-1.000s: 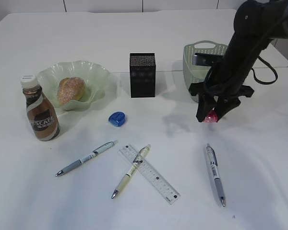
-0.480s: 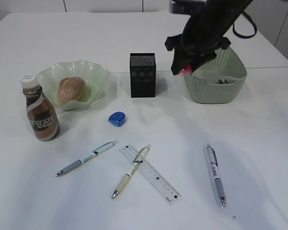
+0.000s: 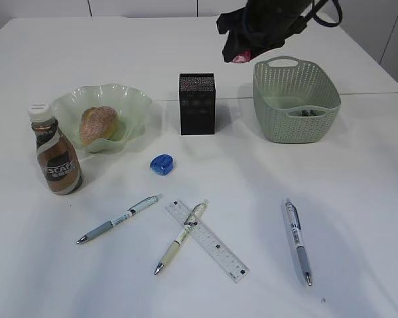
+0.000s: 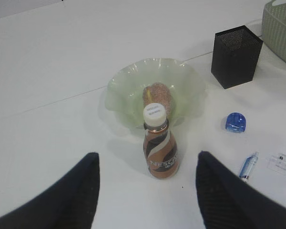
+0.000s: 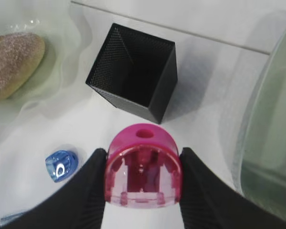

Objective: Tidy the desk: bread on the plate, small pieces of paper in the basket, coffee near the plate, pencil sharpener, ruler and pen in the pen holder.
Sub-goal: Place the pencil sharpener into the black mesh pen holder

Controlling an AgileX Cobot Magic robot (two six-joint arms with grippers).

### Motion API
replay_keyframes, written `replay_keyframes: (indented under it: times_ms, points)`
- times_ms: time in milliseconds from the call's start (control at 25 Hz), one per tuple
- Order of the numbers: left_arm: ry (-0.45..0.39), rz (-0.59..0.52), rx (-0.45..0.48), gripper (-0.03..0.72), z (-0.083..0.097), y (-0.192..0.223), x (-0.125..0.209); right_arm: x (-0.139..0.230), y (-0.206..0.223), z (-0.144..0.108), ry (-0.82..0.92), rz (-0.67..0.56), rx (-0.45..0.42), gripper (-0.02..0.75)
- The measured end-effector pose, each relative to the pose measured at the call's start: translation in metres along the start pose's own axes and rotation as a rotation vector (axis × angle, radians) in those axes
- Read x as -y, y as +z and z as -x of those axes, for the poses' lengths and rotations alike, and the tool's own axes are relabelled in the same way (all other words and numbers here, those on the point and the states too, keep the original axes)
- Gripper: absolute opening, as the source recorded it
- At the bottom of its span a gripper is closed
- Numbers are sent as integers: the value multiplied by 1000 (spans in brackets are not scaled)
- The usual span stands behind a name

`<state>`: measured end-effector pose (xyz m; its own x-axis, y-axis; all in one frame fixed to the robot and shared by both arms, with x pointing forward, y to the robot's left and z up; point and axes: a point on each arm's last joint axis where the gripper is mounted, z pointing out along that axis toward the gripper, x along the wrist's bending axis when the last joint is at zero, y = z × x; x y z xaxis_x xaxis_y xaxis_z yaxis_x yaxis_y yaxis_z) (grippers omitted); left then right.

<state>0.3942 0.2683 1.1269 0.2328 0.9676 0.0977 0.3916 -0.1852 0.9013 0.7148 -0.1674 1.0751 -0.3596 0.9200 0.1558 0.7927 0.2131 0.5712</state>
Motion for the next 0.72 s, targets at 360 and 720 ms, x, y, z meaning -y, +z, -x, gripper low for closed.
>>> replay_keyframes:
  times_ms: [360, 720]
  points:
    - [0, -7, 0, 449, 0, 1, 1, -1, 49, -11, -88, 83, -72, 345]
    - [0, -25, 1, 449, 0, 1, 2, -10, 60, -16, -152, 211, -44, 345]
